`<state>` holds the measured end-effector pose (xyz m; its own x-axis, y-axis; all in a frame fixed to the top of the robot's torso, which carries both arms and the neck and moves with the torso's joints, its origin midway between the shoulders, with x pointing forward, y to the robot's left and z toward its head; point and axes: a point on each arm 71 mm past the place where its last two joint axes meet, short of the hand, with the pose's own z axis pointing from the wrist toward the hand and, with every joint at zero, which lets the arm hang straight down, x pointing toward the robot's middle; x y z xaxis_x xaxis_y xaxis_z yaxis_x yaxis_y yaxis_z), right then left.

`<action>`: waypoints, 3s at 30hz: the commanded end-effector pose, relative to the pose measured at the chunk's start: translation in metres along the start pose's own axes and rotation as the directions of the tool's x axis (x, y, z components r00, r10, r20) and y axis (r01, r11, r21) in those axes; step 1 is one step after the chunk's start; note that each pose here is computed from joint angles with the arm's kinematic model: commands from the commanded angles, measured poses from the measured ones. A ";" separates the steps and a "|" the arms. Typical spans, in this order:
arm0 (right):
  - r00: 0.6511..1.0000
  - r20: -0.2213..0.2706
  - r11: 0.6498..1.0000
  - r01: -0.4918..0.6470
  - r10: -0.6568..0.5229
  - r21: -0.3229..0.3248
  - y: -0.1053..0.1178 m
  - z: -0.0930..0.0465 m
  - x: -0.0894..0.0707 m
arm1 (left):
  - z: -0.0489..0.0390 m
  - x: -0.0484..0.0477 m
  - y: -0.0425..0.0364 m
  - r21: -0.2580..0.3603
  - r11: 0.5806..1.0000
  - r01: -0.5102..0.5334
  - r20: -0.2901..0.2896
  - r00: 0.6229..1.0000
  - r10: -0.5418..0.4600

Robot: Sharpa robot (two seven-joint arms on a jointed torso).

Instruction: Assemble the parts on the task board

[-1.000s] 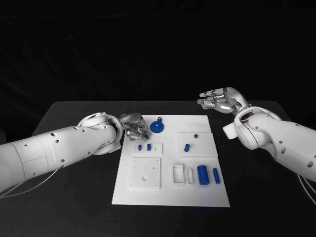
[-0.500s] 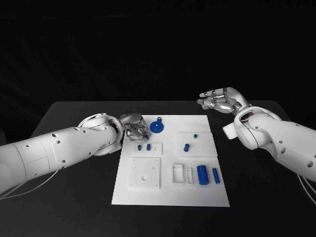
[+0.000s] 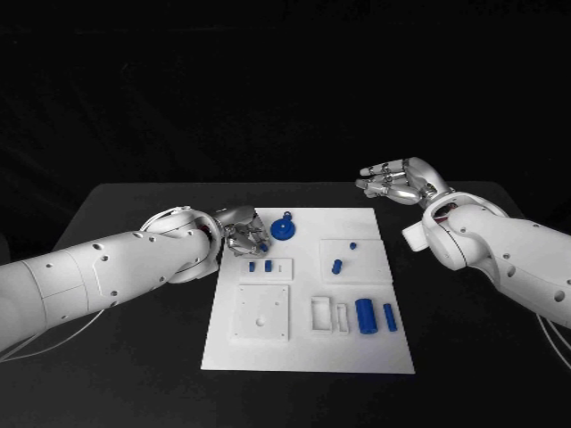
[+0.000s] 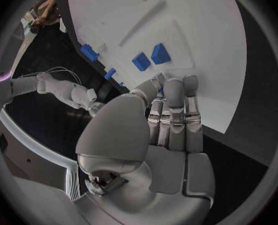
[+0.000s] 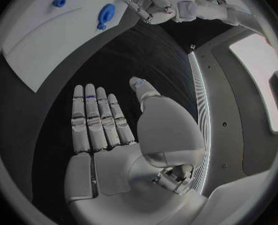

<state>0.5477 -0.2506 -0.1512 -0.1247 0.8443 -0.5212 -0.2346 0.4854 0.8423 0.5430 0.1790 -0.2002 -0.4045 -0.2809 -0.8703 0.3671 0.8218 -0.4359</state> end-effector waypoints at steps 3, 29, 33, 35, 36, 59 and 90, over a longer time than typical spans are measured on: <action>1.000 -0.015 1.000 -0.004 0.004 -0.010 0.001 0.000 0.002 | 0.0001 0.0017 -0.0036 0.028 1.000 0.005 0.014 1.000 -0.006; 0.999 -0.032 1.000 -0.001 0.001 -0.002 -0.001 0.000 0.002 | -0.0036 -0.0017 0.0063 -0.002 1.000 0.010 0.025 1.000 -0.010; 0.999 -0.034 1.000 -0.001 0.001 0.000 -0.002 0.000 0.002 | -0.0048 -0.0024 0.0091 -0.009 1.000 0.010 0.023 1.000 -0.010; 0.999 -0.035 1.000 0.000 0.000 0.001 -0.002 0.000 0.002 | -0.0054 -0.0028 0.0103 -0.012 1.000 0.012 0.024 1.000 -0.011; 0.999 -0.035 1.000 0.000 0.000 0.001 -0.002 0.000 0.002 | -0.0056 -0.0031 0.0108 -0.013 1.000 0.014 0.025 1.000 -0.014; 0.867 -0.301 0.917 0.389 -0.397 -0.088 -0.008 -0.004 0.019 | -0.0277 -0.0553 0.0568 0.006 0.837 0.548 0.295 0.798 -0.525; 0.519 -0.282 0.573 0.803 -0.807 -0.164 0.004 -0.019 0.057 | -0.0519 -0.0611 0.0427 0.201 0.576 0.792 0.336 0.496 -0.800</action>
<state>0.5220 -0.2045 -0.1778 -0.1446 0.0466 -0.9884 -0.4107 0.9060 0.1028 0.5401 0.2578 -0.1574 -0.2250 -0.9610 -0.1609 0.0265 0.1590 -0.9869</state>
